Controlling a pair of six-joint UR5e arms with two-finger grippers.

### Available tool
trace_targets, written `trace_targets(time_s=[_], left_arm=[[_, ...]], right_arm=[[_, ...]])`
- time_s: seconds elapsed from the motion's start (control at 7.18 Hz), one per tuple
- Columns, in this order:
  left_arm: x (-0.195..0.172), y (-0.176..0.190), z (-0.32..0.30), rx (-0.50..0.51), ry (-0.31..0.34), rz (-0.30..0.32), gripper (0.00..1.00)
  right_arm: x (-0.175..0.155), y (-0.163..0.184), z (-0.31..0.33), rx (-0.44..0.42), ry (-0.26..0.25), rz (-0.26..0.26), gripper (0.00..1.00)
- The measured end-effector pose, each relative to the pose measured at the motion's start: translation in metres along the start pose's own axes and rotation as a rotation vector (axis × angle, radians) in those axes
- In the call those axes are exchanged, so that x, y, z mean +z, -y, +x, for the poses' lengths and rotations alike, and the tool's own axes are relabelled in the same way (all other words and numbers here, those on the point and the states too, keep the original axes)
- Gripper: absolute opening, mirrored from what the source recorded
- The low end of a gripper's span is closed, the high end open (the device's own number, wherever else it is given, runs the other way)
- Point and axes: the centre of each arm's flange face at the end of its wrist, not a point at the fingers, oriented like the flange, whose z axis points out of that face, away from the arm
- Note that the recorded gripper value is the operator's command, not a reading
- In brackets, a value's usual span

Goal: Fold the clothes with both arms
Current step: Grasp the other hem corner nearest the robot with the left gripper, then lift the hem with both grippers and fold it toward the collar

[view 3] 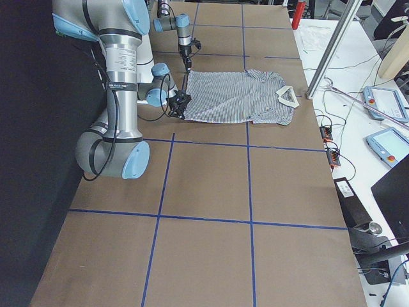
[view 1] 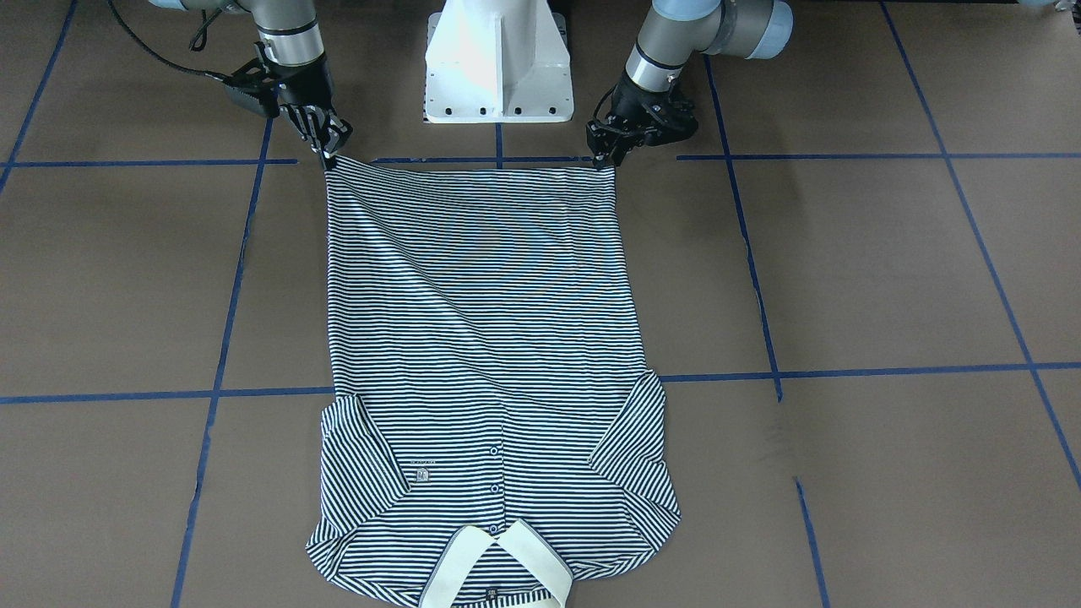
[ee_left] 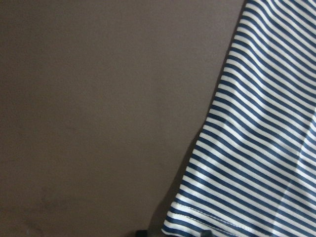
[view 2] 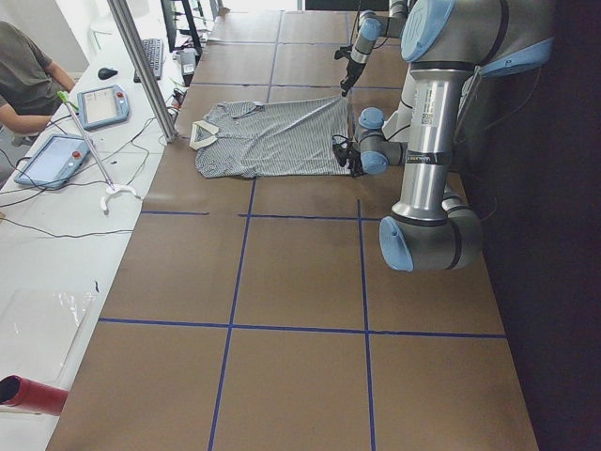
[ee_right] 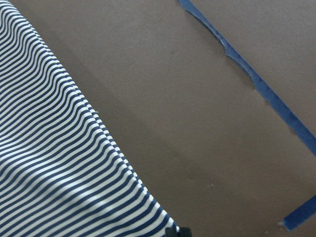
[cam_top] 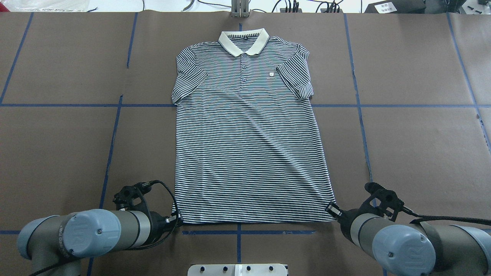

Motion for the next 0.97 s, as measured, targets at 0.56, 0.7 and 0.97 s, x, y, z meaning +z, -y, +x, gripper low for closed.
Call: trace_targets(time_s=[0.56, 0.7, 0.97], left_arm=[[-0.011, 0.001, 0.004, -0.009, -0.005, 0.002, 0.0], [-0.023, 0.001, 0.003, -0.016, -0.008, 0.001, 0.0], [-0.055, -0.014, 0.001, -0.011, -0.006, -0.021, 0.0]], right_arm=[[-0.002, -0.001, -0.002, 0.001, 0.005, -0.003, 0.0], [-0.005, -0.002, -0.002, 0.0, 0.009, -0.008, 0.0], [-0.016, -0.008, 0.003, -0.013, 0.012, -0.031, 0.0]])
